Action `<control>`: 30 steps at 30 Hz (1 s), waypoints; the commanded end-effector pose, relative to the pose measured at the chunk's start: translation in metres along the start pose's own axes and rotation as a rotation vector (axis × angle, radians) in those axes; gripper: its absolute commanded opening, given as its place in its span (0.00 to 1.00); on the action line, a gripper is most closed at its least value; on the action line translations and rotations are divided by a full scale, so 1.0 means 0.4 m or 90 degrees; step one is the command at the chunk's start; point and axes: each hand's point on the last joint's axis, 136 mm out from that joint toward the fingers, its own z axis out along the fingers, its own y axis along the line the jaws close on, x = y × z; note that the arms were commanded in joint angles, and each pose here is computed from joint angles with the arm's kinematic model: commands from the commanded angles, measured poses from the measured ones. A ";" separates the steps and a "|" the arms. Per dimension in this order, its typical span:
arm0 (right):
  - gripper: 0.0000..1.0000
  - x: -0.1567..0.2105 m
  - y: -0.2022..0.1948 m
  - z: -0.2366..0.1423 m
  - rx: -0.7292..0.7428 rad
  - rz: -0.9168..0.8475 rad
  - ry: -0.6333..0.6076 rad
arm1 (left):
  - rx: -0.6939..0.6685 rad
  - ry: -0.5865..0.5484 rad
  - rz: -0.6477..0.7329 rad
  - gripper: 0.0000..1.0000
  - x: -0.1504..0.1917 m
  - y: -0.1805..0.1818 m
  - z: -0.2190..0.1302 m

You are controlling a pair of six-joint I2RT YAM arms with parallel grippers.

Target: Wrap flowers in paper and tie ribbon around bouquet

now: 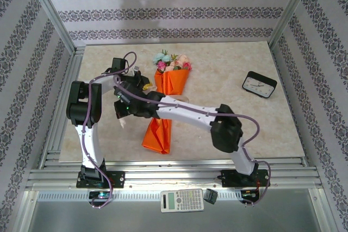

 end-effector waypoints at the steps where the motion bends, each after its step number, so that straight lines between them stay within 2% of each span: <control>1: 0.00 -0.024 0.071 -0.043 -0.152 -0.062 0.004 | 0.026 0.015 0.022 0.00 0.023 -0.042 0.004; 4: 0.00 -0.035 0.092 -0.081 -0.207 -0.066 0.014 | 0.024 0.020 0.026 0.00 0.036 -0.042 0.010; 10: 0.00 -0.049 0.095 -0.144 -0.255 -0.051 0.022 | 0.022 0.022 0.027 0.00 0.047 -0.043 0.016; 16: 0.00 -0.083 0.092 -0.258 -0.302 -0.022 0.012 | 0.012 0.021 0.027 0.00 0.061 -0.041 0.021; 19: 0.00 -0.070 0.076 -0.320 -0.317 -0.009 0.034 | 0.010 0.020 0.027 0.00 0.070 -0.041 0.027; 25: 0.00 -0.007 -0.055 -0.429 -0.278 0.055 0.084 | 0.006 0.007 0.029 0.00 0.079 -0.049 0.027; 30: 0.00 0.044 -0.227 -0.494 -0.163 0.107 0.091 | 0.002 0.003 0.028 0.00 0.091 -0.057 0.017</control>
